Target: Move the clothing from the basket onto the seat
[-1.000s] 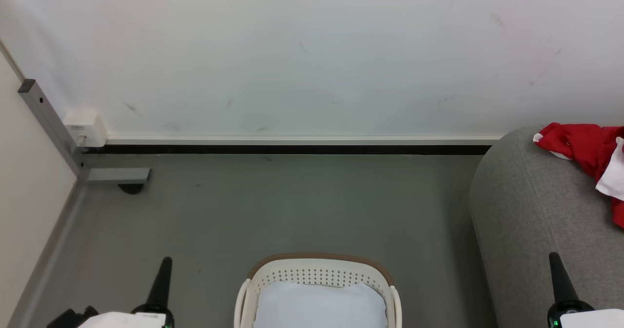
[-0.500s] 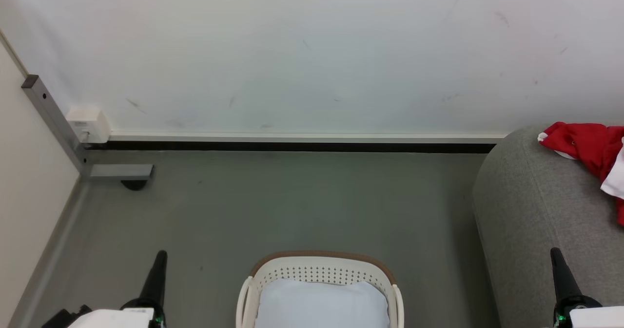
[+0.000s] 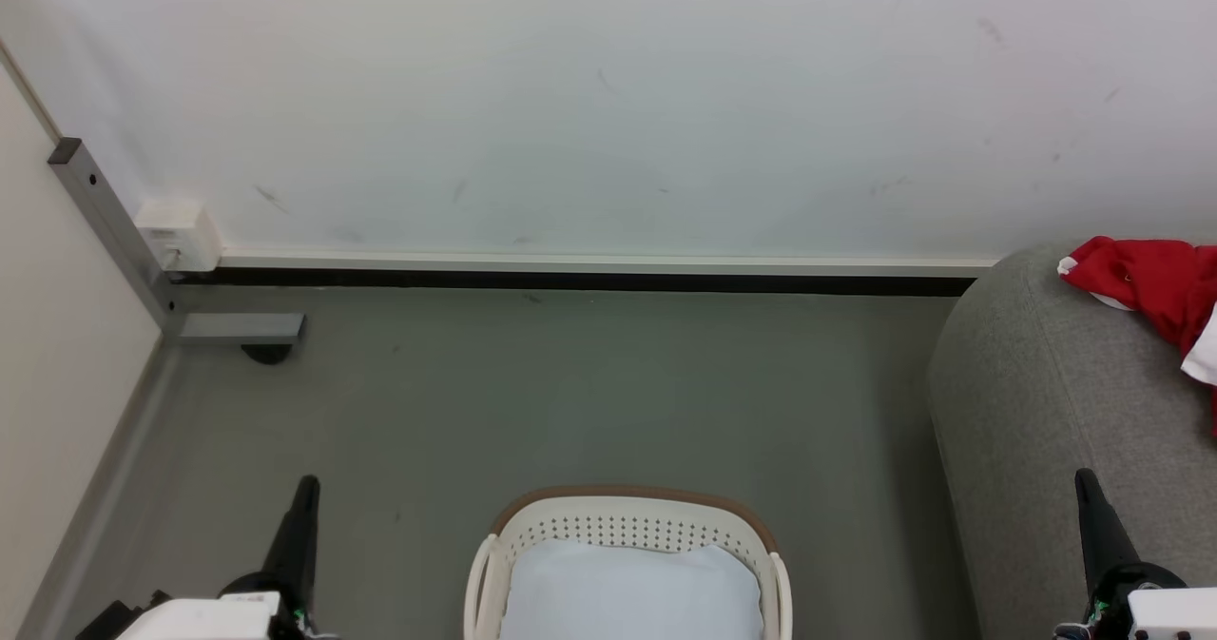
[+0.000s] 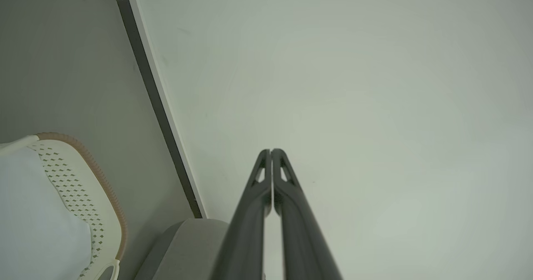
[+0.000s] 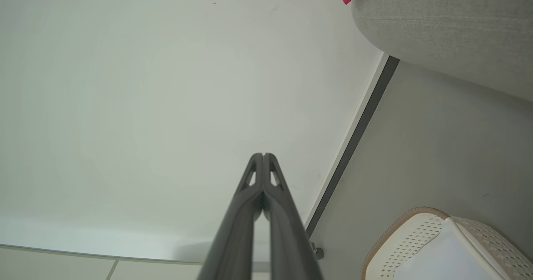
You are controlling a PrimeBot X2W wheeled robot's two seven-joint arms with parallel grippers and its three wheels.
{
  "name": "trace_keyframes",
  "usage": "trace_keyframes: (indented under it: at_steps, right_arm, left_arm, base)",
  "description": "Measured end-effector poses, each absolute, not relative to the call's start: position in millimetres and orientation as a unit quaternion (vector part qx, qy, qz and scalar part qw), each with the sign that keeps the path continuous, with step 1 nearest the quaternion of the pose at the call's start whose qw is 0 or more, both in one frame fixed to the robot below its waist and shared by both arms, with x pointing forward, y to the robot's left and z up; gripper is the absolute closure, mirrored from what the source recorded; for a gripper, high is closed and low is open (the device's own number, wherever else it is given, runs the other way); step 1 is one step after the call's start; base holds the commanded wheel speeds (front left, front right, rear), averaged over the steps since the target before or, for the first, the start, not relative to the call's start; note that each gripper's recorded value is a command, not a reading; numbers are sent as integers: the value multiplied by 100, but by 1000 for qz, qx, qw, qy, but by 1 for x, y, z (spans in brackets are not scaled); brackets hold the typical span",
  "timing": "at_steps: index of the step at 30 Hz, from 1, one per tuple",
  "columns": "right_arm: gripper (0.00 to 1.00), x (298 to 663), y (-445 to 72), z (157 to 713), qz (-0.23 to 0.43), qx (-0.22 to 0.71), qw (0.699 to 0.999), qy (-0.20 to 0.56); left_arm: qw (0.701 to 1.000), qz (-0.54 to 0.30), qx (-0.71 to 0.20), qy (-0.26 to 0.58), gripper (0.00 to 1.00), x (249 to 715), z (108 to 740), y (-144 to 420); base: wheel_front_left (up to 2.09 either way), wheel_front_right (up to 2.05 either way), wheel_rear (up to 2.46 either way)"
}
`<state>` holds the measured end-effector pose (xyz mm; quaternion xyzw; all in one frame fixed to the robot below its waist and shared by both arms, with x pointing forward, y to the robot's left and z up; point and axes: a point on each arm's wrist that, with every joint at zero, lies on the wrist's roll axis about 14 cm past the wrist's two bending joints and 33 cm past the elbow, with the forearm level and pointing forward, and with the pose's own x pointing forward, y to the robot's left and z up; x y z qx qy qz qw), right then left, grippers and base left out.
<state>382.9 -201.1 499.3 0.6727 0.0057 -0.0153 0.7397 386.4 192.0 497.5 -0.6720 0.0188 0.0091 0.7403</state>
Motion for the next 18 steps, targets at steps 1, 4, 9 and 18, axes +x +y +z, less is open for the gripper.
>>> trace_keyframes:
  at_steps: [1, 4, 9, 18]
  right_arm:
    - [100, 383, -201, 499, -15, 674, 738, 6]
    - [100, 384, -200, 500, -12, 682, 731, 6]
    - [100, 385, -199, 501, -8, 694, 719, 6]
    - [100, 387, -198, 503, -3, 710, 704, 5]
  left_arm:
    - [739, 9, -674, 18, 100, 386, 498, 192]
    - [732, 8, -681, 16, 100, 387, 499, 193]
    - [720, 7, -694, 11, 100, 387, 501, 196]
    - [707, 4, -707, 5, 100, 388, 504, 199]
  base:
    - [0, 0, 0]
    - [0, 0, 0]
    - [0, 0, 0]
    - [0, 0, 0]
